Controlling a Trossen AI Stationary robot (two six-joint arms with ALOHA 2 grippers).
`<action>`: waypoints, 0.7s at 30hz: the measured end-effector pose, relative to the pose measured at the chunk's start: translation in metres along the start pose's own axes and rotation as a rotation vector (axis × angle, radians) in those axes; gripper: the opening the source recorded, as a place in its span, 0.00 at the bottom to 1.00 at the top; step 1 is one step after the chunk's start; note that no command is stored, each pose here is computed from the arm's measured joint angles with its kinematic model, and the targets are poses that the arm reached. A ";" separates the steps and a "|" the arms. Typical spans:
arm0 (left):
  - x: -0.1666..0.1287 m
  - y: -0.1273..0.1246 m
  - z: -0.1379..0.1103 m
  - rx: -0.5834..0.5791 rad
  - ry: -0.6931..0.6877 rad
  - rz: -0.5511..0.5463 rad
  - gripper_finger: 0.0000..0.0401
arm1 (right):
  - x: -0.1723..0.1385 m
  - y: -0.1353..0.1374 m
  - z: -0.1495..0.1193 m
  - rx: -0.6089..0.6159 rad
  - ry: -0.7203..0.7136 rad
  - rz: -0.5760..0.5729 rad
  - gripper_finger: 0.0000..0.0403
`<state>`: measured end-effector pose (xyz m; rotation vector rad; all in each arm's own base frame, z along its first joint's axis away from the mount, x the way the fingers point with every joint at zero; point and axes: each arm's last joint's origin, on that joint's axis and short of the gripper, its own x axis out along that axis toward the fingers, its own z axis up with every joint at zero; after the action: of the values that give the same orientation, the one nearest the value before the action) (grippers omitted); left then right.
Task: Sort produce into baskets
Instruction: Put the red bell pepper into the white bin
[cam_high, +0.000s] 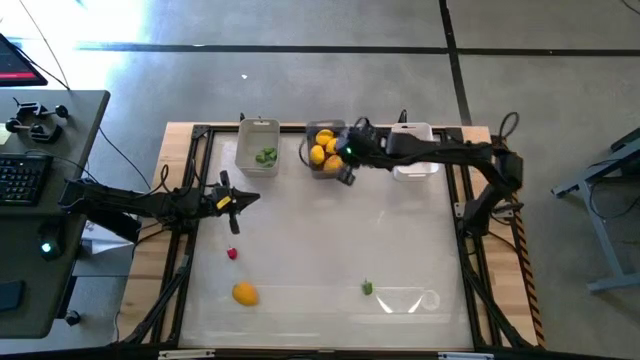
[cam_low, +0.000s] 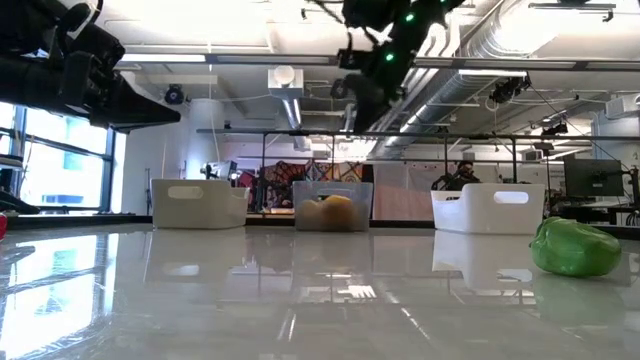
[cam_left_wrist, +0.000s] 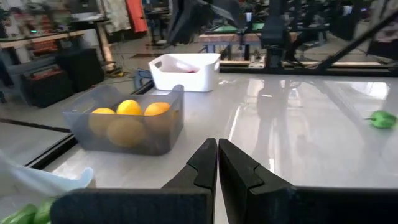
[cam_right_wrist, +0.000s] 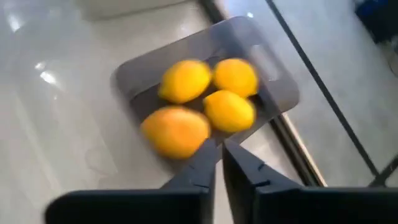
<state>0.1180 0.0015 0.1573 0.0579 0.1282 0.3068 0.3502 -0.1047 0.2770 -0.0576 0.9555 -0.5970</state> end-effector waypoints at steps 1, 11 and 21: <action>0.000 0.000 0.000 -0.001 -0.001 -0.016 0.01 | -0.004 0.005 -0.007 -0.018 0.006 0.019 0.03; 0.000 -0.002 0.001 -0.003 -0.010 -0.072 0.01 | -0.011 0.064 -0.103 0.028 -0.056 0.203 0.01; 0.000 -0.007 0.000 0.018 -0.005 -0.214 0.00 | -0.037 0.117 -0.154 -0.006 -0.065 0.328 0.00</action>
<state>0.1198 -0.0050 0.1569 0.0623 0.1305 0.0919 0.2673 0.0439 0.1789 0.0728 0.8801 -0.2878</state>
